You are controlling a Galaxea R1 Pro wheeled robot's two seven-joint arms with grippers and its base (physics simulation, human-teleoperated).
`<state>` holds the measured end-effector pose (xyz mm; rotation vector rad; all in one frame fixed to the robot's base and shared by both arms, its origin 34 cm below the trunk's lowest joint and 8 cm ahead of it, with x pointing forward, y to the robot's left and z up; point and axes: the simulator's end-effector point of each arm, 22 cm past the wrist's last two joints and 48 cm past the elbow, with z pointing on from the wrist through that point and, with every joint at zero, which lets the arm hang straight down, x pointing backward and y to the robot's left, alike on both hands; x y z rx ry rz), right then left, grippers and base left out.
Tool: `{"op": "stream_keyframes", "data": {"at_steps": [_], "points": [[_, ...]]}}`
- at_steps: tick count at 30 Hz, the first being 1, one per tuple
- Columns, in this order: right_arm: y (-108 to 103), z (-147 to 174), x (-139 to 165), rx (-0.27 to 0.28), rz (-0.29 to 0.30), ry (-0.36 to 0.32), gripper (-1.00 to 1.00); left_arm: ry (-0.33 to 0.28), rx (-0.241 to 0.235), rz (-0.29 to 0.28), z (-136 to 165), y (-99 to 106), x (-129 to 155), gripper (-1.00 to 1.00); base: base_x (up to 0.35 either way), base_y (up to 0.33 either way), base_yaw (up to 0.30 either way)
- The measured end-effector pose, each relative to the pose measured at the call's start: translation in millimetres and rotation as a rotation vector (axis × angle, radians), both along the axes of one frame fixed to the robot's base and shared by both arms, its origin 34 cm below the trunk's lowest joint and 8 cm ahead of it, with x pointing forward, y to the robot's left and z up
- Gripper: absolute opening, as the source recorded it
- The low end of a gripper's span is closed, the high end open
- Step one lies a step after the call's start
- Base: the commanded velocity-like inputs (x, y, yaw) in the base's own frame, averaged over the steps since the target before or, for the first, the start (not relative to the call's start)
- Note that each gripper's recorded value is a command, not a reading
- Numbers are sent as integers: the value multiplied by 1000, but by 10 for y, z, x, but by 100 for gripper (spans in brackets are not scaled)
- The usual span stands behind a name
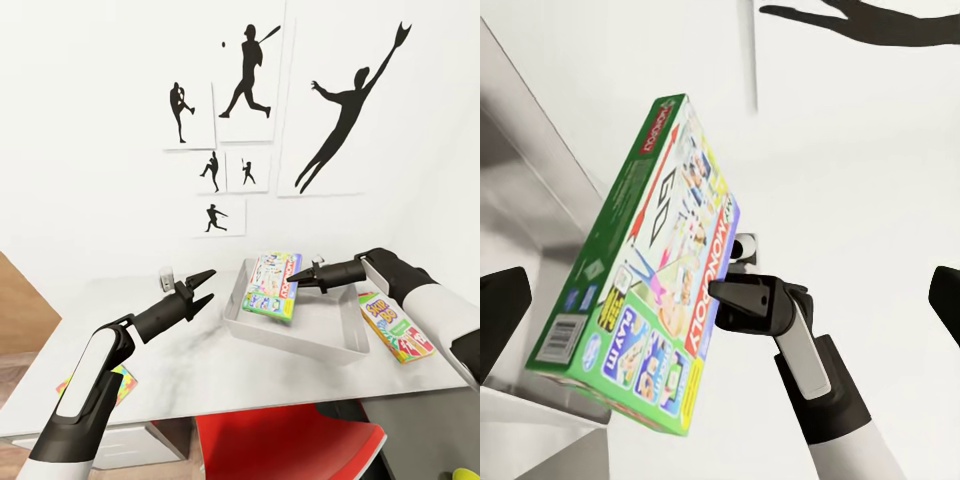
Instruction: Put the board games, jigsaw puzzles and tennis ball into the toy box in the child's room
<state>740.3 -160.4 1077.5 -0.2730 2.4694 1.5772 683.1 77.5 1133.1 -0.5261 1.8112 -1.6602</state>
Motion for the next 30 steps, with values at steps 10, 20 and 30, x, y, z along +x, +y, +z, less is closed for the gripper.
{"op": "stream_keyframes", "data": {"at_steps": [10,20,30], "points": [[-49,3,16,-2,-9,-1,-100,2,1,0,-7,-3,2,100,0,0,7],[-67,-65,38,-2,-13,10,-100,14,1,-1,-77,-6,16,100,0,0,0],[-54,-151,53,0,-11,24,-100,29,1,-1,-167,-7,35,100,0,0,0]]}}
